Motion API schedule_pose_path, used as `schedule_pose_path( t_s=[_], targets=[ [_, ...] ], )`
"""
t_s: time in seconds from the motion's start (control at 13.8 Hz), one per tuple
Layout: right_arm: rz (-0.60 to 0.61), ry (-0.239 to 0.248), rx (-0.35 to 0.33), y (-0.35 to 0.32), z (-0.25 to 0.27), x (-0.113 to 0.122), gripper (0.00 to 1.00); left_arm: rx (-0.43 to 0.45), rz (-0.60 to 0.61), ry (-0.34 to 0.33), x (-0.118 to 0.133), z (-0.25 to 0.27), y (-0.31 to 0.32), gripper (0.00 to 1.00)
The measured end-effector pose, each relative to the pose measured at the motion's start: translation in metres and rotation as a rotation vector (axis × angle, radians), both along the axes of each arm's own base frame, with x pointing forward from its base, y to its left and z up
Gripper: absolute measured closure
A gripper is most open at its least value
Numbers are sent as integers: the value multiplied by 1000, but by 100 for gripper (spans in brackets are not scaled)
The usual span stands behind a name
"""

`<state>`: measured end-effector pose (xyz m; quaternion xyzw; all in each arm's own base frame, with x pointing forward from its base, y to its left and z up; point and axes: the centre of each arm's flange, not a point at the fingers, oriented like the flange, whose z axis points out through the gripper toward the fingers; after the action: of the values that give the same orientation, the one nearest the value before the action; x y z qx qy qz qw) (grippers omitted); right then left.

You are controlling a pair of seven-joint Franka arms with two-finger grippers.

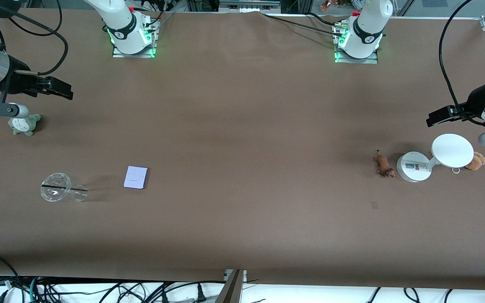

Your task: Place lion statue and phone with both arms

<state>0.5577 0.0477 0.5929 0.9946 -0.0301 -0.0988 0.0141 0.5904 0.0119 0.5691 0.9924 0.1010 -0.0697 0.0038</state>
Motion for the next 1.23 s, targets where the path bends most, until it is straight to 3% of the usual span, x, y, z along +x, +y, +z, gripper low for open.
schedule_pose_path(
  t_s=[0.58,1.23],
  targets=[
    [29,-40,4,3,7,4,0,0,2,0,0,0,1,0],
    [55,-43,9,3,9,4,0,0,3,0,0,0,2,0]
  ],
)
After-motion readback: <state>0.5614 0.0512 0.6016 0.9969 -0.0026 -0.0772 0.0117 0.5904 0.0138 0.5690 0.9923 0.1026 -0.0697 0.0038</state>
